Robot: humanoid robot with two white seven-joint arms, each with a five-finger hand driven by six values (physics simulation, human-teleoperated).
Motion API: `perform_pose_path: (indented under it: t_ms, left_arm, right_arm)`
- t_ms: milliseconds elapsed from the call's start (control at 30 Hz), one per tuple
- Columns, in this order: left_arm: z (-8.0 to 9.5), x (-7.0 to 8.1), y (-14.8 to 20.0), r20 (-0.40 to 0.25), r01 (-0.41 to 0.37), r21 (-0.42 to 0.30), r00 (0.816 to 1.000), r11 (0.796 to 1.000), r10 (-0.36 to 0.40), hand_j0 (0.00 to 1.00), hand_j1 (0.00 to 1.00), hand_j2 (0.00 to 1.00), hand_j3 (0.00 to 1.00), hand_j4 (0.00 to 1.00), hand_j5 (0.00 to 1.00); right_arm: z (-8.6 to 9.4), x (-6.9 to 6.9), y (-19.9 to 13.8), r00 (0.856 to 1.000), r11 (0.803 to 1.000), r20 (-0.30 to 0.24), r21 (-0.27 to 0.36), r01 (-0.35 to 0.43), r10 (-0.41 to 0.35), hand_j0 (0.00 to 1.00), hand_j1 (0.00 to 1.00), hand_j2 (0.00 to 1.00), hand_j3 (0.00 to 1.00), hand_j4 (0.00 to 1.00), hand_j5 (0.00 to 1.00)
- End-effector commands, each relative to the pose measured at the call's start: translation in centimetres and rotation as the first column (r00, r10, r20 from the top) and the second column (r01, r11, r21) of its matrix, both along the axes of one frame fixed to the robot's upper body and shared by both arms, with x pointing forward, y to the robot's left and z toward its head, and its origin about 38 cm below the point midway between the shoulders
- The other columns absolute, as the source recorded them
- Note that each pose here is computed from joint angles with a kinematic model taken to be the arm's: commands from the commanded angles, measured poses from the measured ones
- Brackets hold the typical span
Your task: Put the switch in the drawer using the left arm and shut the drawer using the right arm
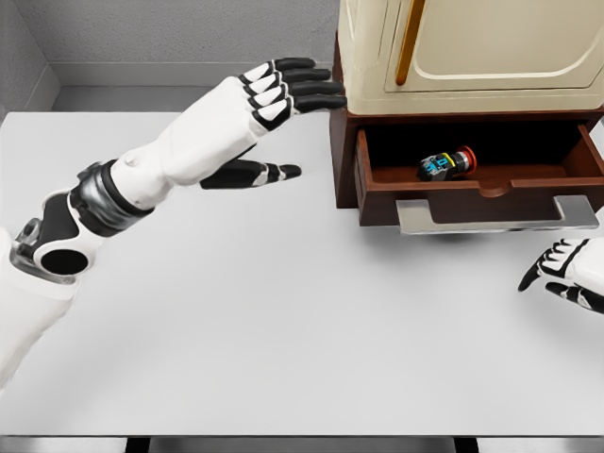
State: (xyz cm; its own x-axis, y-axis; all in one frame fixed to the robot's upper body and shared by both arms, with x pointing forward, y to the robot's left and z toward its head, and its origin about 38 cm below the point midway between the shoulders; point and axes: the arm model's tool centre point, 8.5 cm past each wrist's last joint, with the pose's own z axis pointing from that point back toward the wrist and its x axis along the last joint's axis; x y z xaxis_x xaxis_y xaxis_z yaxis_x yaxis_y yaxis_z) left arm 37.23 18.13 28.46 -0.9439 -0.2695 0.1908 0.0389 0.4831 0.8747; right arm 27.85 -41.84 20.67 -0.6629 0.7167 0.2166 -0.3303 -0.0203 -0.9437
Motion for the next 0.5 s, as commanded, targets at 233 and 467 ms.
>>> perform_pose_path:
  t_ms: [233, 467]
  left_arm:
    - [-6.2, -0.2, 16.7, -0.385, -0.271, 0.061, 0.882, 0.961, 0.273, 1.0, 1.0, 1.0, 1.0, 1.0, 1.0]
    - [-14.3, 0.3, 24.9, -0.518, -0.498, 0.192, 0.68, 0.845, 0.518, 1.0, 1.0, 1.0, 1.0, 1.0, 1.0]
  right_arm:
    - [1.2, 0.7, -0.1, 0.999, 0.997, 0.007, 0.074, 0.032, -0.032, 0.52, 0.52, 0.52, 0.52, 0.52, 0.52]
    - [2.5, 1.3, -0.2, 0.999, 0.995, 0.013, 0.094, 0.036, -0.038, 0.52, 0.52, 0.52, 0.52, 0.52, 0.52]
